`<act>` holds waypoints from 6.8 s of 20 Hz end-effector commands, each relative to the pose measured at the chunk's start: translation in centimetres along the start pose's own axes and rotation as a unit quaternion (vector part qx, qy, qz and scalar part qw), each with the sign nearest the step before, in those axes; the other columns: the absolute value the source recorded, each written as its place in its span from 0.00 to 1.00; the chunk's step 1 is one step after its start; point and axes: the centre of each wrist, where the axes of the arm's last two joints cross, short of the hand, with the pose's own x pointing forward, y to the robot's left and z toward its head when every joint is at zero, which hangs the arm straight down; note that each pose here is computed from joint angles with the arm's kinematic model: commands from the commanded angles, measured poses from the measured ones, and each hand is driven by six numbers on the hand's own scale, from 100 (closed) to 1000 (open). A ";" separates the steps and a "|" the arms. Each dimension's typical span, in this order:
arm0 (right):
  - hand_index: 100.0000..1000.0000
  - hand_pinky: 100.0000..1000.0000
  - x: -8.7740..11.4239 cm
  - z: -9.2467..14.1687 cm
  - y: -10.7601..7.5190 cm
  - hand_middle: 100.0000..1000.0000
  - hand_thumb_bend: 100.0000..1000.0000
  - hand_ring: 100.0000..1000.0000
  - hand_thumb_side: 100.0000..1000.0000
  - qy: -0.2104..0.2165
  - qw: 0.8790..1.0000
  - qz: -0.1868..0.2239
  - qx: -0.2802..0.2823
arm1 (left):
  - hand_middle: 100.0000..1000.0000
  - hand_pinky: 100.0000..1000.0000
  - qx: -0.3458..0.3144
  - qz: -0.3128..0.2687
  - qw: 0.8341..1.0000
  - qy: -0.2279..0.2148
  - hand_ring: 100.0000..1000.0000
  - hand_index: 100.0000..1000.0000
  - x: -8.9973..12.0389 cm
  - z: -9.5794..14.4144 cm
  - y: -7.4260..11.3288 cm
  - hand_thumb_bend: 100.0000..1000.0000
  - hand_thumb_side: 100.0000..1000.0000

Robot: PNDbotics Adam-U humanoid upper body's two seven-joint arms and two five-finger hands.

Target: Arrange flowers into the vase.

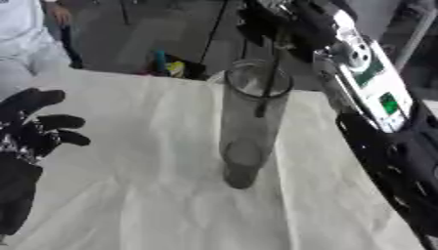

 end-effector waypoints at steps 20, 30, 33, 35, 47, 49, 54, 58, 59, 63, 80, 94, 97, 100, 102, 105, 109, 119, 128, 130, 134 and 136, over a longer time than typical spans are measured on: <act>0.07 0.31 0.8 0.3 -0.6 0.00 0.00 0.03 0.75 -0.052 0.998 0.022 -0.031 | 0.80 0.61 -0.015 -0.001 1.000 -0.010 0.70 0.89 0.4 -0.6 -0.3 0.06 1.00; 0.17 0.41 0.7 0.6 -0.5 0.05 0.00 0.13 0.76 -0.068 0.995 0.066 -0.017 | 0.80 0.61 -0.016 -0.002 1.000 -0.010 0.70 0.89 0.4 -0.6 -0.2 0.06 1.00; 0.23 0.45 0.7 0.7 -0.5 0.10 0.00 0.16 0.77 -0.070 0.994 0.089 0.001 | 0.80 0.61 -0.015 -0.002 1.000 -0.010 0.70 0.89 0.4 -0.6 -0.2 0.06 1.00; 0.25 0.48 0.6 0.7 -0.5 0.12 0.00 0.18 0.79 -0.070 0.993 0.099 0.009 | 0.80 0.61 -0.016 -0.002 1.000 -0.010 0.70 0.89 0.4 -0.6 -0.2 0.06 1.00; 0.40 0.68 0.5 0.5 -1.0 0.29 0.00 0.36 0.90 -0.055 0.987 0.136 0.070 | 0.80 0.61 -0.017 -0.001 1.000 -0.008 0.70 0.88 0.4 -0.5 -0.3 0.06 1.00; 0.41 0.71 0.5 0.5 -1.2 0.30 0.00 0.37 0.91 -0.048 0.987 0.135 0.077 | 0.80 0.61 -0.017 -0.001 1.000 -0.008 0.70 0.88 0.4 -0.5 -0.3 0.06 1.00; 0.42 0.73 0.8 0.5 -1.5 0.31 0.00 0.40 0.91 -0.034 0.986 0.135 0.089 | 0.80 0.61 -0.017 -0.001 1.000 -0.006 0.70 0.88 0.4 -0.5 -0.3 0.06 1.00; 0.43 0.75 0.9 0.6 -1.7 0.33 0.00 0.41 0.89 -0.024 0.986 0.137 0.092 | 0.80 0.61 -0.018 0.000 1.000 -0.006 0.70 0.88 0.4 -0.5 -0.3 0.06 1.00; 0.43 0.75 0.9 0.7 -1.8 0.33 0.00 0.42 0.89 -0.022 0.986 0.138 0.092 | 0.80 0.61 -0.018 0.000 1.000 -0.006 0.70 0.88 0.4 -0.4 -0.3 0.06 1.00; 0.45 0.78 0.9 0.8 -2.1 0.34 0.00 0.44 0.90 -0.008 0.986 0.137 0.097 | 0.80 0.61 -0.019 0.000 1.000 -0.005 0.70 0.88 0.3 -0.4 -0.3 0.06 1.00; 0.68 0.90 1.9 1.4 -3.0 0.52 0.00 0.61 0.96 -0.009 0.979 0.159 0.131 | 0.80 0.61 -0.021 -0.001 1.000 -0.003 0.70 0.88 0.3 -0.3 -0.3 0.06 1.00; 0.81 0.94 1.9 1.7 -3.3 0.66 0.00 0.75 1.00 -0.042 0.950 0.221 0.214 | 0.80 0.61 -0.024 0.000 1.000 -0.002 0.70 0.88 0.3 -0.4 -0.4 0.06 1.00; 0.83 0.95 1.9 1.8 -3.4 0.69 0.00 0.77 1.00 -0.048 0.946 0.229 0.226 | 0.80 0.61 -0.024 0.000 1.000 -0.002 0.70 0.88 0.3 -0.4 -0.4 0.06 1.00; 0.84 0.95 1.9 1.9 -3.6 0.70 0.00 0.79 1.00 -0.054 0.941 0.236 0.235 | 0.80 0.61 -0.025 0.000 1.000 -0.002 0.70 0.88 0.3 -0.4 -0.4 0.06 1.00; 0.85 0.95 2.0 2.0 -3.9 0.71 0.01 0.80 1.00 -0.056 0.940 0.239 0.237 | 0.80 0.61 -0.025 0.000 1.000 -0.001 0.70 0.88 0.3 -0.4 -0.4 0.06 1.00; 0.85 0.96 2.0 2.1 -4.1 0.71 0.06 0.80 1.00 -0.057 0.938 0.239 0.243 | 0.81 0.61 -0.026 0.000 1.000 -0.001 0.70 0.88 0.3 -0.4 -0.4 0.06 1.00; 0.86 0.97 2.2 2.3 -4.7 0.72 0.20 0.81 1.00 -0.055 0.939 0.231 0.248 | 0.81 0.61 -0.026 0.000 1.000 0.000 0.70 0.88 0.3 -0.4 -0.4 0.06 1.00; 0.88 0.98 3.0 2.7 -5.8 0.73 0.41 0.82 1.00 -0.054 0.939 0.224 0.256 | 0.81 0.60 -0.026 -0.002 1.000 0.003 0.70 0.88 0.3 -0.3 -0.4 0.06 1.00; 0.88 0.98 2.0 2.1 -7.1 0.74 0.26 0.84 1.00 -0.022 0.926 0.247 0.286 | 0.81 0.60 -0.029 -0.001 1.000 0.006 0.70 0.88 0.3 -0.3 -0.4 0.06 1.00; 0.88 0.98 1.6 2.0 -7.4 0.74 0.25 0.84 1.00 -0.017 0.924 0.248 0.292 | 0.81 0.60 -0.030 -0.001 1.000 0.007 0.70 0.88 0.3 -0.3 -0.4 0.06 1.00; 0.88 0.98 1.2 1.8 -7.9 0.74 0.22 0.83 1.00 -0.016 0.925 0.248 0.288 | 0.81 0.60 -0.029 -0.002 1.000 0.008 0.70 0.88 0.3 -0.4 -0.4 0.06 1.00; 0.88 0.98 1.0 1.7 -7.8 0.74 0.21 0.83 1.00 -0.016 0.926 0.246 0.286 | 0.81 0.60 -0.030 -0.002 1.000 0.007 0.70 0.88 0.3 -0.4 -0.4 0.06 1.00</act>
